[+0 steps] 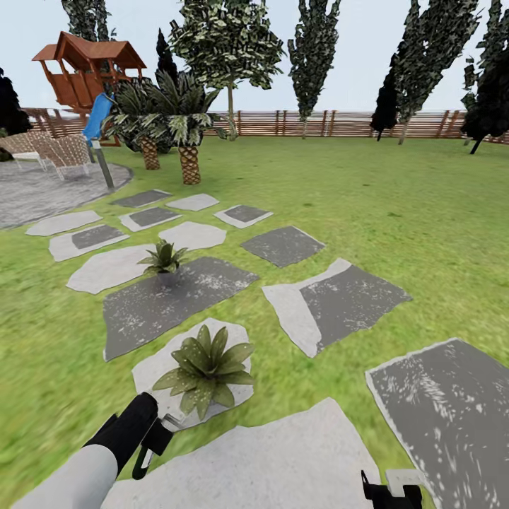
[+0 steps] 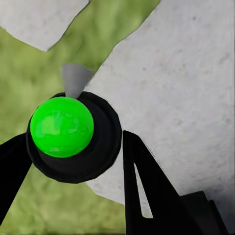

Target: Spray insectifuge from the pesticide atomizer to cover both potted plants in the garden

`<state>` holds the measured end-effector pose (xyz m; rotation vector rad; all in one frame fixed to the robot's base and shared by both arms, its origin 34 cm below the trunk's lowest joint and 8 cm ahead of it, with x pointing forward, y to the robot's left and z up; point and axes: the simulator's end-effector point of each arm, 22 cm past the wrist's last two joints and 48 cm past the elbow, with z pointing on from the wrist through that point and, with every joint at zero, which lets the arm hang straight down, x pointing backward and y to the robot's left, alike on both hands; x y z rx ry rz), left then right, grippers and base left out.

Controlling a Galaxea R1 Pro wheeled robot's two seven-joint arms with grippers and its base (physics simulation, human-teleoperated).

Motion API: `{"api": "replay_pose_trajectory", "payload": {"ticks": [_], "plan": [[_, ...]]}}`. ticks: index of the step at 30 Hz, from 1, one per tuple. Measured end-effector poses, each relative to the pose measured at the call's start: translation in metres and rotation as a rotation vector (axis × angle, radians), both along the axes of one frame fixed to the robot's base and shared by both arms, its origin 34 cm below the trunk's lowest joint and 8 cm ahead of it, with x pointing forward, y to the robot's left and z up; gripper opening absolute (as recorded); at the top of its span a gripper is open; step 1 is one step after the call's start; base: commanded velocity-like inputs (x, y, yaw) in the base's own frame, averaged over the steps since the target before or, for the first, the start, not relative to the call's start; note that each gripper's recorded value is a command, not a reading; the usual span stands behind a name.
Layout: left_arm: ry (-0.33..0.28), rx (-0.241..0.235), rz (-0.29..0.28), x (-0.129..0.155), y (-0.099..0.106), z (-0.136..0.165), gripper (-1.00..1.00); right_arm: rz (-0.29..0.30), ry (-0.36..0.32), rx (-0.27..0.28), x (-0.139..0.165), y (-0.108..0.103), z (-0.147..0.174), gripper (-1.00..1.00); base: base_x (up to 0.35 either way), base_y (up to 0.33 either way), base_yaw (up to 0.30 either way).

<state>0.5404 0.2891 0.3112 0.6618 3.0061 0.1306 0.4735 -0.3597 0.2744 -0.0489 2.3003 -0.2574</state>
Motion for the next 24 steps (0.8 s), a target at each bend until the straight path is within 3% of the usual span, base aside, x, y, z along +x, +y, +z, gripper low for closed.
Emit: {"api": "replay_pose_trajectory", "payload": {"ticks": [4,19,24], "plan": [[-0.003,-0.001,-0.001,0.0008,-0.0009,0.0008,-1.0,0.0,-0.001,0.0,0.0003,0.0,0.0006,1.0,0.04,-0.074,0.166],[-0.004,0.0,-0.002,0.0011,-0.0011,0.0011,-1.0,-0.001,-0.003,-0.001,0.0005,-0.0006,0.001,1.0,0.138,-0.231,0.007],[-0.005,0.0,-0.002,0.0012,-0.001,0.0014,-1.0,-0.001,-0.004,-0.001,0.001,-0.0003,0.0013,1.0,0.133,-0.235,0.192]]}}
